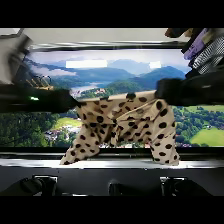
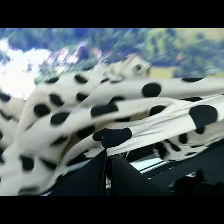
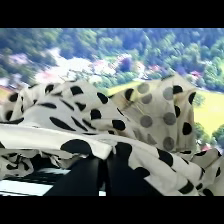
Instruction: Fold the clothes and pants, and hang the long-sleeved shirts on hangers.
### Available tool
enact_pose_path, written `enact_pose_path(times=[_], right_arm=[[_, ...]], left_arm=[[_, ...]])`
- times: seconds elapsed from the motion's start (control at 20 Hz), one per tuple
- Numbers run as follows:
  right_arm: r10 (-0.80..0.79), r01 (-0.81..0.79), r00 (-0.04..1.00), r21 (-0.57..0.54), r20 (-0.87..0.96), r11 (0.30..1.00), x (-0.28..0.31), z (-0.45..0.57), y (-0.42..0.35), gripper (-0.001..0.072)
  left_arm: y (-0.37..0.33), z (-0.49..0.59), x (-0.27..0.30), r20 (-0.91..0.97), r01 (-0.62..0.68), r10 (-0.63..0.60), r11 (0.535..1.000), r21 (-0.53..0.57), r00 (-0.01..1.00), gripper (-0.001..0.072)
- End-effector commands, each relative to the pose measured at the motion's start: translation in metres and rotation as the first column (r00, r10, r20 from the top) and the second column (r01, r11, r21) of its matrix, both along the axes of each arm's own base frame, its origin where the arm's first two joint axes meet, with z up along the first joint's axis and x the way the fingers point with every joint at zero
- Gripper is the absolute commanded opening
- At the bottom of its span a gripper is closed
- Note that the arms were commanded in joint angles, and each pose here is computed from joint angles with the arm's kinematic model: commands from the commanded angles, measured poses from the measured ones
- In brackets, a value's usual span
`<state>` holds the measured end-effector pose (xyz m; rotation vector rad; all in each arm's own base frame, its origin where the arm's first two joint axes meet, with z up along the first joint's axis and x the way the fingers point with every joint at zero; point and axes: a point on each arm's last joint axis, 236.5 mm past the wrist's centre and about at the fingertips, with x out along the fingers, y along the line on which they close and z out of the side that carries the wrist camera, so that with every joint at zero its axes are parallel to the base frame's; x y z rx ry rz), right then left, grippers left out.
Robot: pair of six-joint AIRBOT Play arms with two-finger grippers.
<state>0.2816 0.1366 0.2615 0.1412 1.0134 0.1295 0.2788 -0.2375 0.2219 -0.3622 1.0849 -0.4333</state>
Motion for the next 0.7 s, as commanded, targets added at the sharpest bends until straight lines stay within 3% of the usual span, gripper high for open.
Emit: enact_pose_path(times=[0.0,0.25,0.5,0.55,0.65], right_arm=[[-0.012,0.007,0.994,-0.052,-0.106,0.999,0.019,-0.085,0.013,0.0022],[-0.120,0.148,0.950,0.077,-0.288,0.986,-0.001,-0.200,0.040,0.0022],[-0.187,0.232,0.942,0.137,-0.280,0.963,0.007,-0.221,0.047,0.0022],[-0.188,0.234,0.944,0.149,-0.270,0.961,0.011,-0.220,0.048,0.0022],[-0.185,0.233,0.945,0.160,-0.269,0.959,0.011,-0.219,0.050,0.0022]], left_arm=[[-0.010,-0.091,0.016,-0.173,-0.108,0.112,0.994,0.034,0.978,0.0015],[-0.015,-0.185,0.019,-0.271,-0.167,0.182,0.983,0.078,0.945,0.0015],[-0.030,-0.203,0.023,-0.261,-0.137,0.154,0.987,0.081,0.953,0.0023],[-0.027,-0.202,0.026,-0.257,-0.147,0.162,0.986,0.078,0.953,0.0085],[-0.010,-0.189,0.035,-0.241,-0.152,0.169,0.985,0.086,0.956,0.0522]])
